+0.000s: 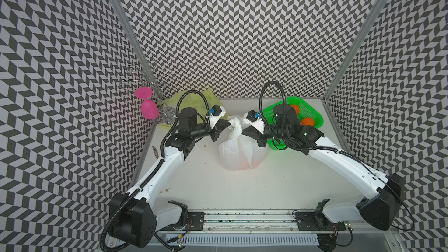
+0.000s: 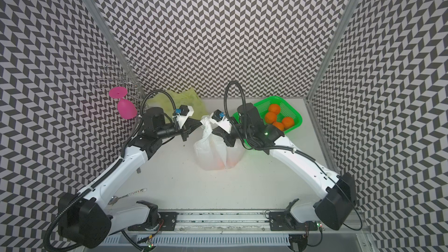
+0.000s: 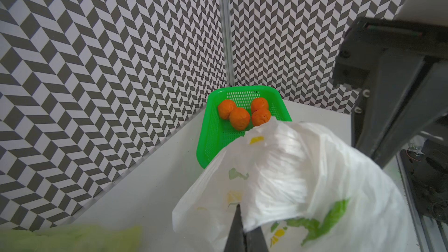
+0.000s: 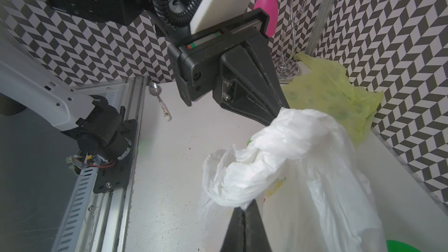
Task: Place the oranges into plastic bags & tie knots
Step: Tie the plastic bag at the center of the board.
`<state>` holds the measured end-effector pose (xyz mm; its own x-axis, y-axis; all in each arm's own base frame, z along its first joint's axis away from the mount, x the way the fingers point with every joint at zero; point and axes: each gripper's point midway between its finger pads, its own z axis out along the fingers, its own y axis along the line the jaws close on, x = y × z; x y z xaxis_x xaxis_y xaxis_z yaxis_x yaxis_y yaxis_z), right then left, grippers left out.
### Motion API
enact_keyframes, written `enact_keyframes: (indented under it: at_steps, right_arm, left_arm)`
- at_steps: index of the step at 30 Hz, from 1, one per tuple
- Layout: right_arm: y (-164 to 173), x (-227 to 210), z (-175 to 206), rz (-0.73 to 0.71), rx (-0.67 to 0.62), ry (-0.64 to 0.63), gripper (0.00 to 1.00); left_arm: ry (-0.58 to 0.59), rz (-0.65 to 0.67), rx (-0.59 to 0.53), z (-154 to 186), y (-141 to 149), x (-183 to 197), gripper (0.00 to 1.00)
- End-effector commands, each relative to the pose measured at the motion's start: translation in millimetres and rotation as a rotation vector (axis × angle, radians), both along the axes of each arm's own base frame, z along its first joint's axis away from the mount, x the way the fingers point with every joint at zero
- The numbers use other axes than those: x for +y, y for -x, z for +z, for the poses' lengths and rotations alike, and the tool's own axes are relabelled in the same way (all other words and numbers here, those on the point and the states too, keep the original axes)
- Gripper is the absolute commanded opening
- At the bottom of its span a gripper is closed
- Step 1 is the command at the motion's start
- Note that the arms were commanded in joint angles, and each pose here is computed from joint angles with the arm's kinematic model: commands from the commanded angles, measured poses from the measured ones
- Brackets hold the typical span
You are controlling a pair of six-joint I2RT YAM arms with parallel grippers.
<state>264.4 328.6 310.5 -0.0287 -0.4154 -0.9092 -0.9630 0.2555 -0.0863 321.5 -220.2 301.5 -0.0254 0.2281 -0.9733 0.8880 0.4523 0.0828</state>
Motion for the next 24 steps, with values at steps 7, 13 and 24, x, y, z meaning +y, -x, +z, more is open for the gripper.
enact_keyframes:
  at_steps: [7, 13, 24]
  right_arm:
    - [12, -36, -14, 0.006, -0.026, 0.112, 0.00]
    - [14, -63, -53, -0.033, 0.029, 0.263, 0.00]
    - [-1, -73, -68, -0.144, 0.029, 0.268, 0.00]
  left_arm:
    - [-0.085, 0.128, -0.128, 23, -19, 19, 0.00]
    - [-0.135, 0.230, -0.154, 19, -37, 37, 0.00]
    - [-0.198, 0.111, -0.139, 19, -12, 34, 0.00]
